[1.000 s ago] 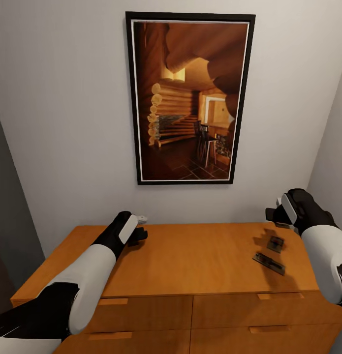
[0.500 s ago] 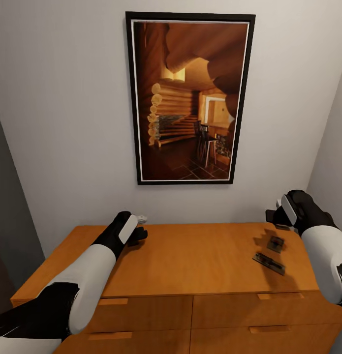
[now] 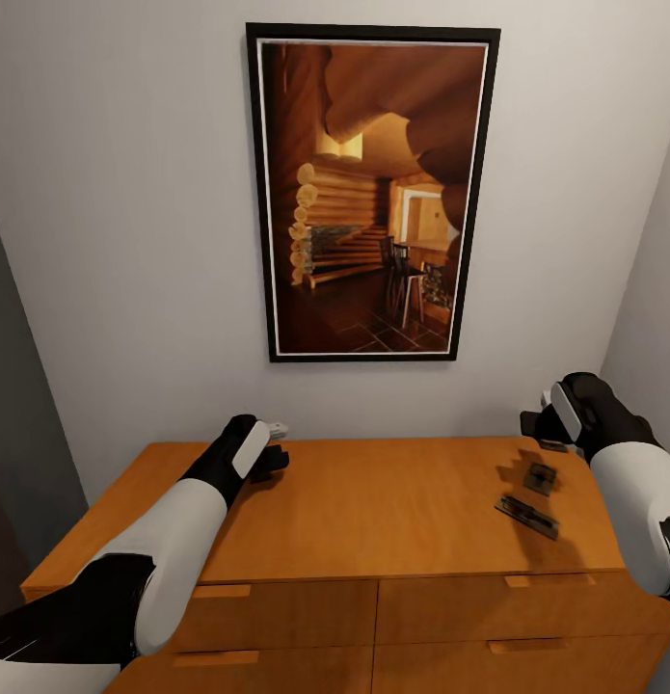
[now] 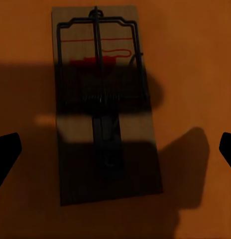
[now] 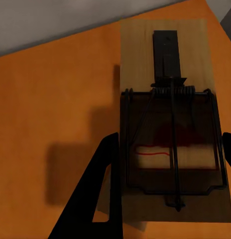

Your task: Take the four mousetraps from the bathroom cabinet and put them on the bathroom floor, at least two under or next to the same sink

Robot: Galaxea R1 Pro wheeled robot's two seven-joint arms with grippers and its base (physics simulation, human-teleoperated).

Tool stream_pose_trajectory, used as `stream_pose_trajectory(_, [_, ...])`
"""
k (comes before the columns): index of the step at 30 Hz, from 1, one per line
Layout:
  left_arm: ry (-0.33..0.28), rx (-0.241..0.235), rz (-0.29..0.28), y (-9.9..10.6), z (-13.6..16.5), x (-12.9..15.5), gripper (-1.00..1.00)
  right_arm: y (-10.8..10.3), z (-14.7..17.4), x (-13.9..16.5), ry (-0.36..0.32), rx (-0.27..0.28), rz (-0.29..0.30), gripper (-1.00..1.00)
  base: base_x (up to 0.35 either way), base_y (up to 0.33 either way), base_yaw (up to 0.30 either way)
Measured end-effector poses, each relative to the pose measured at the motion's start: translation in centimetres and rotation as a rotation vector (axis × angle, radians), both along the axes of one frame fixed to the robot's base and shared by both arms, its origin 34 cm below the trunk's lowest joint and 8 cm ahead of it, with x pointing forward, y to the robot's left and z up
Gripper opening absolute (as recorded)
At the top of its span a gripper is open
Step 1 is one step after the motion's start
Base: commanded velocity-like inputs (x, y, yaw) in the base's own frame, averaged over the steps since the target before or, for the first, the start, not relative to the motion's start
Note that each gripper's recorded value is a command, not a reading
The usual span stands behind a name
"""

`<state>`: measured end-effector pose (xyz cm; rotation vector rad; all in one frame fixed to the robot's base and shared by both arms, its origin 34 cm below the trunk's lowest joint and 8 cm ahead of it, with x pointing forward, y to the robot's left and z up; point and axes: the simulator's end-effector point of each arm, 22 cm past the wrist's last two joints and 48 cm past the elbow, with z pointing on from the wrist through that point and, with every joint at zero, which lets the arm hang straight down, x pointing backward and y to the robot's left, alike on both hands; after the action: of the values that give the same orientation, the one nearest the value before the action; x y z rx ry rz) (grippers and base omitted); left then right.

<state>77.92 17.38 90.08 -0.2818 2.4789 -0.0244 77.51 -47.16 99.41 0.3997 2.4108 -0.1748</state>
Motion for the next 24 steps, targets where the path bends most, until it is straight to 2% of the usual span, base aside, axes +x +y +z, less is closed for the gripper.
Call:
stream_pose_trajectory(15, [0.002, -0.011, 0.006, 0.05, -0.04, -0.02, 1.00, 0.00, 0.03, -0.02, 0.000, 0.000, 0.000, -1.00, 0.000, 0.000, 0.000])
stream_pose_trajectory(16, [0.002, -0.011, 0.006, 0.05, -0.04, -0.02, -1.00, 0.00, 0.03, -0.02, -0.001, 0.000, 0.000, -1.00, 0.000, 0.000, 0.000])
stream_pose_trajectory(18, [0.008, 0.015, 0.004, 0.47, -0.22, -0.14, -1.00, 0.00, 0.03, -0.01, 0.000, 0.000, 0.000, -1.00, 0.000, 0.000, 0.000])
stream_pose_trajectory(20, [0.010, 0.021, 0.004, 0.59, -0.25, -0.17, -1.00, 0.01, 0.03, -0.01, -0.001, 0.000, 0.000, -1.00, 0.000, 0.000, 0.000])
stream_pose_trajectory(22, [0.000, -0.020, 0.010, 0.00, 0.01, 0.00, -1.00, 0.00, 0.04, -0.03, -0.001, 0.000, 0.000, -1.00, 0.000, 0.000, 0.000])
stream_pose_trajectory(24, [0.000, -0.022, 0.011, 0.00, 0.02, 0.00, -1.00, 0.00, 0.04, -0.03, -0.001, 0.000, 0.000, -1.00, 0.000, 0.000, 0.000])
